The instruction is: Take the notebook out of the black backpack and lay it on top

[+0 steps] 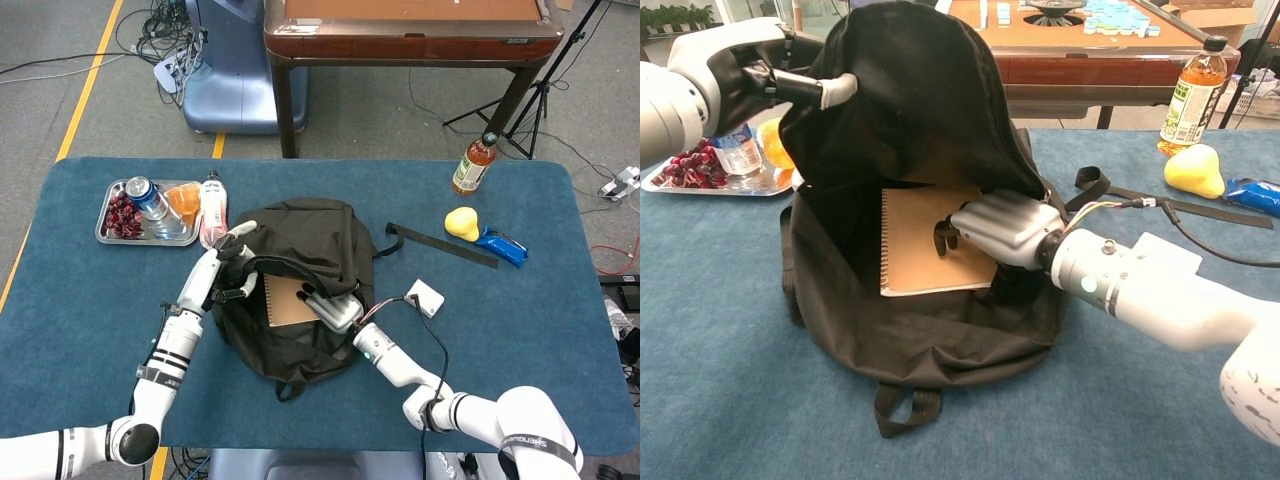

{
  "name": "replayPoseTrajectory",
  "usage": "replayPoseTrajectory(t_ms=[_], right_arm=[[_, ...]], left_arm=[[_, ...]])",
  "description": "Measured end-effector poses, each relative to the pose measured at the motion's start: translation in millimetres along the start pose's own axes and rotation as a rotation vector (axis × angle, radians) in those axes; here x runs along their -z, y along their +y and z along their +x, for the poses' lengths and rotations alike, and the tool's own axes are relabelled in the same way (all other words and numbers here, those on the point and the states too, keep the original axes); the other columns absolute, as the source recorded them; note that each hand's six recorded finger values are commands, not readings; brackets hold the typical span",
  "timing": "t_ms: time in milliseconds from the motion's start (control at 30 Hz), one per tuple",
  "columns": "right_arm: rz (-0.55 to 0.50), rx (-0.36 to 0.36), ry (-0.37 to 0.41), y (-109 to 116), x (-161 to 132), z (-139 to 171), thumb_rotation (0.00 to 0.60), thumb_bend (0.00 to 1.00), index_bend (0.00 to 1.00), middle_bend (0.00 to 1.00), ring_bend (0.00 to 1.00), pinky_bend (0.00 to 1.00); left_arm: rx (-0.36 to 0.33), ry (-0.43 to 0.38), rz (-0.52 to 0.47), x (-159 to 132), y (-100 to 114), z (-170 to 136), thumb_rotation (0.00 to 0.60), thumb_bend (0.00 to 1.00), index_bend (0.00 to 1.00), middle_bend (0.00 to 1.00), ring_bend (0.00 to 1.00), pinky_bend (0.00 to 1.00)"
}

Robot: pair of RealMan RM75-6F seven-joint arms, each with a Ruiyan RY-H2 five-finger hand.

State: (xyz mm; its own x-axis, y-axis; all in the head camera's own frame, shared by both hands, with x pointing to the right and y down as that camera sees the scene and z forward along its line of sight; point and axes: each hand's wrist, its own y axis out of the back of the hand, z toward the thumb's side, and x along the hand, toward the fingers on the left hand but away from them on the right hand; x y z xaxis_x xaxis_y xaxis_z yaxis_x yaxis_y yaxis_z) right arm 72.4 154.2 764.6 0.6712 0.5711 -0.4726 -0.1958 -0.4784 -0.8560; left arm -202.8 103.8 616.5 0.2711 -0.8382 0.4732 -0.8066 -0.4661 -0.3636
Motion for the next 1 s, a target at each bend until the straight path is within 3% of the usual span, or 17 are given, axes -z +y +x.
replayPoseTrajectory(t_ms=[367, 633, 1000], right_arm=[[0.062, 0.063, 0.012, 6.5, 0.1, -7.3, 0.600, 0.57, 0.50, 0.44, 0.36, 0.48], [0.059, 0.127, 0.027, 16.9, -2.1, -5.8, 0.600, 0.65, 0.61, 0.53, 0.48, 0.58], [0.041, 0.216, 0.060, 34.3, -1.0, 7.0, 0.600, 0.67, 0.75, 0.63, 0.58, 0.68]], left_arm=[[-0.010, -0.001, -0.008, 0.2, 5.5, -1.3, 0.600, 0.62, 0.61, 0.12, 0.08, 0.02], [-0.010, -0.005, -0.010, 0.0, 6.3, -1.8, 0.600, 0.62, 0.61, 0.12, 0.08, 0.02], [-0.015, -0.002, -0.003, -0.8, 8.1, -0.1, 0.600, 0.62, 0.61, 0.12, 0.08, 0.02]])
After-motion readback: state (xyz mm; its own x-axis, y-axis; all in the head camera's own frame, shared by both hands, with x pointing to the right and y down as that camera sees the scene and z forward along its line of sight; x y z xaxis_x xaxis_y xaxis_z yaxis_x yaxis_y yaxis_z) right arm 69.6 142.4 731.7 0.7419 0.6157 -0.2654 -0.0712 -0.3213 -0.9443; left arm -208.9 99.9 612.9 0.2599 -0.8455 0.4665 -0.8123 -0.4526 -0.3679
